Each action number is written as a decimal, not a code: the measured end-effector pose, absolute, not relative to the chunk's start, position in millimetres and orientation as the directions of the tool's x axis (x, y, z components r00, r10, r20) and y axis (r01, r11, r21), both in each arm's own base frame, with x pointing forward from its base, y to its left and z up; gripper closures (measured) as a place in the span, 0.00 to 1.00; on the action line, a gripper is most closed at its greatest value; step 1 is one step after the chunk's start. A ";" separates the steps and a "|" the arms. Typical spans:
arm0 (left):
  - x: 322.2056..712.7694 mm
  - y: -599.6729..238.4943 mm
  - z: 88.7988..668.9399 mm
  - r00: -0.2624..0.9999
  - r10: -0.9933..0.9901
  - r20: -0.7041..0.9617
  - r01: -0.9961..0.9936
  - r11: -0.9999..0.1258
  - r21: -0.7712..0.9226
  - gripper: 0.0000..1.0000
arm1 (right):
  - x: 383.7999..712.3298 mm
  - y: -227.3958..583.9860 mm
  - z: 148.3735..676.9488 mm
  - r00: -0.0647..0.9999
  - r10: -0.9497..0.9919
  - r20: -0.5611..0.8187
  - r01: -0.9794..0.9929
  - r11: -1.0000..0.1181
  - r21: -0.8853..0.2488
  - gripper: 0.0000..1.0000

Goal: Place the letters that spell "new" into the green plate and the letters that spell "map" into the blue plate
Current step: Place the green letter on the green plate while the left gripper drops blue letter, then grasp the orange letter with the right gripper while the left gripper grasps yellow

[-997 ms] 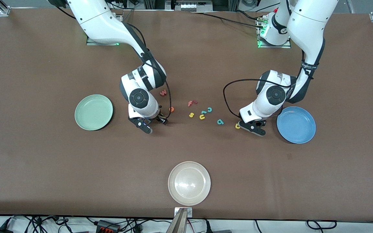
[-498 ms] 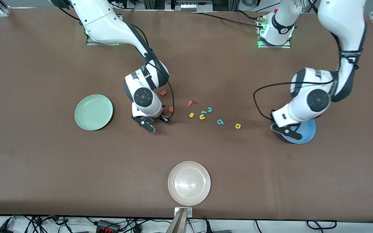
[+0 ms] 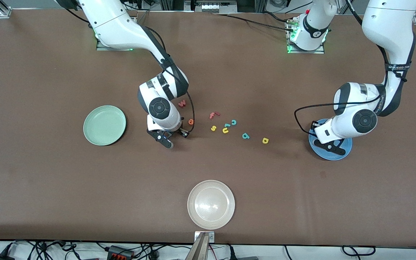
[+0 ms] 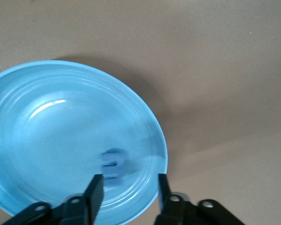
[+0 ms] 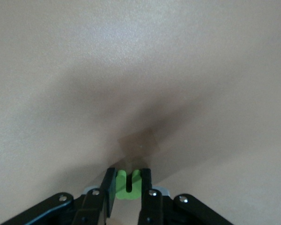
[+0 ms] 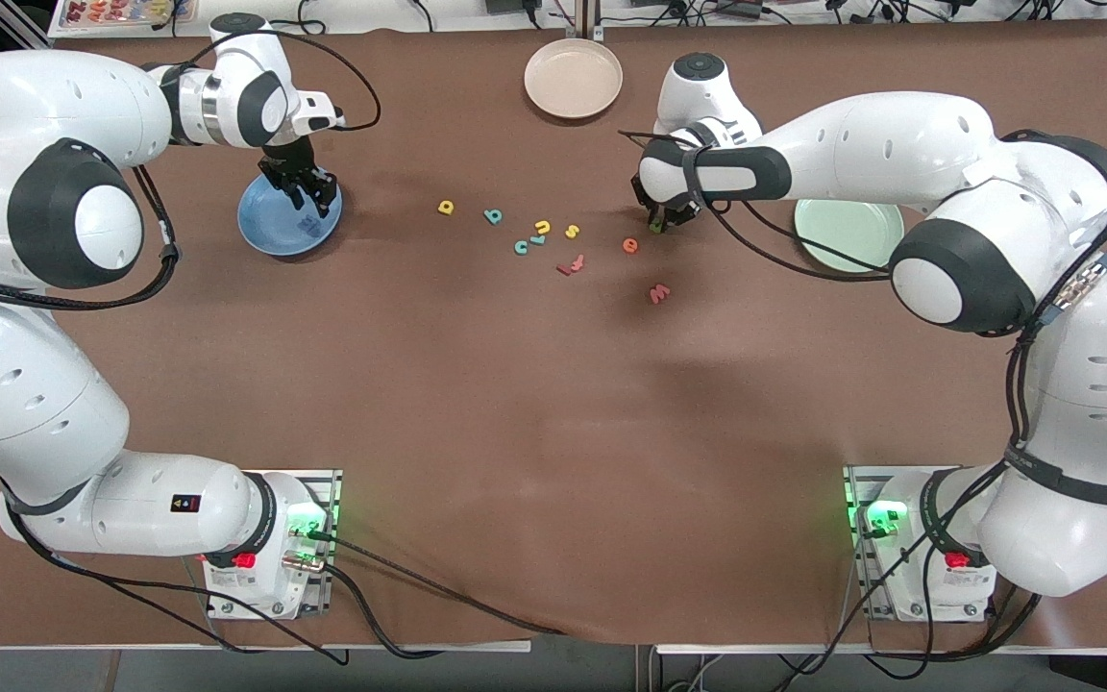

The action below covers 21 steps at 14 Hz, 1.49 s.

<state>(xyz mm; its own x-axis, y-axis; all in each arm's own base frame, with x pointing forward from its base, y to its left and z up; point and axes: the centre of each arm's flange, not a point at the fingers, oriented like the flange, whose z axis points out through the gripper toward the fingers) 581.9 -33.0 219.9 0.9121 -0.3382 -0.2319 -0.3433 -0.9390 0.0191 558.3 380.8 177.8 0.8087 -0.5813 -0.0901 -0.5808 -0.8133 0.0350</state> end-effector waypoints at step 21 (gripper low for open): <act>572.5 -266.9 171.6 0.941 -0.332 -0.074 -0.330 -0.943 0.031 0.19 | 579.2 73.0 208.1 0.938 -0.226 -0.263 -0.205 -0.973 0.106 0.49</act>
<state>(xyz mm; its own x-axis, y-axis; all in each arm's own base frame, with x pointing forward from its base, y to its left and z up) 572.5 -266.9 171.6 0.9405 -0.3316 -0.0742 -0.3301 -0.9434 0.0311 579.2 73.0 208.1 0.9378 -0.2264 -0.2633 -0.2052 -0.9730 0.1057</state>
